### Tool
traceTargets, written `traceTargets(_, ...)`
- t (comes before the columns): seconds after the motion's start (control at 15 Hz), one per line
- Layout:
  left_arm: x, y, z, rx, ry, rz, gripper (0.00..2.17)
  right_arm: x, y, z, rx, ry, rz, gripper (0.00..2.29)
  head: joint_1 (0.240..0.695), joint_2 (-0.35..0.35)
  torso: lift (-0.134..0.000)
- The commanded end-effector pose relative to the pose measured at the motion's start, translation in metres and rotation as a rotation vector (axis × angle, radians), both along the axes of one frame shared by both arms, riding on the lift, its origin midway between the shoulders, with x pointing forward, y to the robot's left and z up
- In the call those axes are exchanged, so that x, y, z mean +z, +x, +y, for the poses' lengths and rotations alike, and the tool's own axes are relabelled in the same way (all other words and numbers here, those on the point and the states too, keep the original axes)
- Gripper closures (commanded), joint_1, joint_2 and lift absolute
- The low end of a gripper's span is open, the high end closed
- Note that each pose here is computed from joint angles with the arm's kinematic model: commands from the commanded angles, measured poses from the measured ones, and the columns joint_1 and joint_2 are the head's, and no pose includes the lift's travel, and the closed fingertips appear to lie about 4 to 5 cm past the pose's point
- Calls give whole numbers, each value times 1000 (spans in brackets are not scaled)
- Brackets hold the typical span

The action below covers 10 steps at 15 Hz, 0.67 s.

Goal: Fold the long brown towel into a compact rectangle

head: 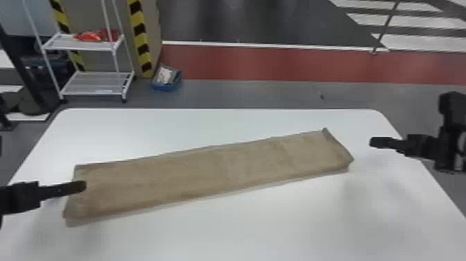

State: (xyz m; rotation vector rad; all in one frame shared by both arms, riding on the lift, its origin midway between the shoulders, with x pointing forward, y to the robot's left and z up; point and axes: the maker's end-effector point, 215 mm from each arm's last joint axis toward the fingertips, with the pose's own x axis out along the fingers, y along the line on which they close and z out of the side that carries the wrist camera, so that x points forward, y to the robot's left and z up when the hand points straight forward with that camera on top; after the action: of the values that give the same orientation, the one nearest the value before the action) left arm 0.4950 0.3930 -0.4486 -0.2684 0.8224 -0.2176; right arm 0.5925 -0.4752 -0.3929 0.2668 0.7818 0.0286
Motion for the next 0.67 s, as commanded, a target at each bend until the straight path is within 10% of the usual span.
traceTargets(0.0,-8,-1,-3,-1,-3,20,265,8,0,-10,-12,4,-14,103,695,-79,-124)
traceTargets(0.27,-15,-10,-7,9,-21,64,417,13,0,-16,-18,-5,-19,103,695,-100,-124)
traceTargets(0.47,-16,-19,-16,7,-90,92,1558,20,3,-22,-21,-13,-24,103,695,-110,-124)
traceTargets(0.6,-19,-27,-25,8,-135,124,1706,22,3,-25,-24,-11,-27,103,695,-120,-124)
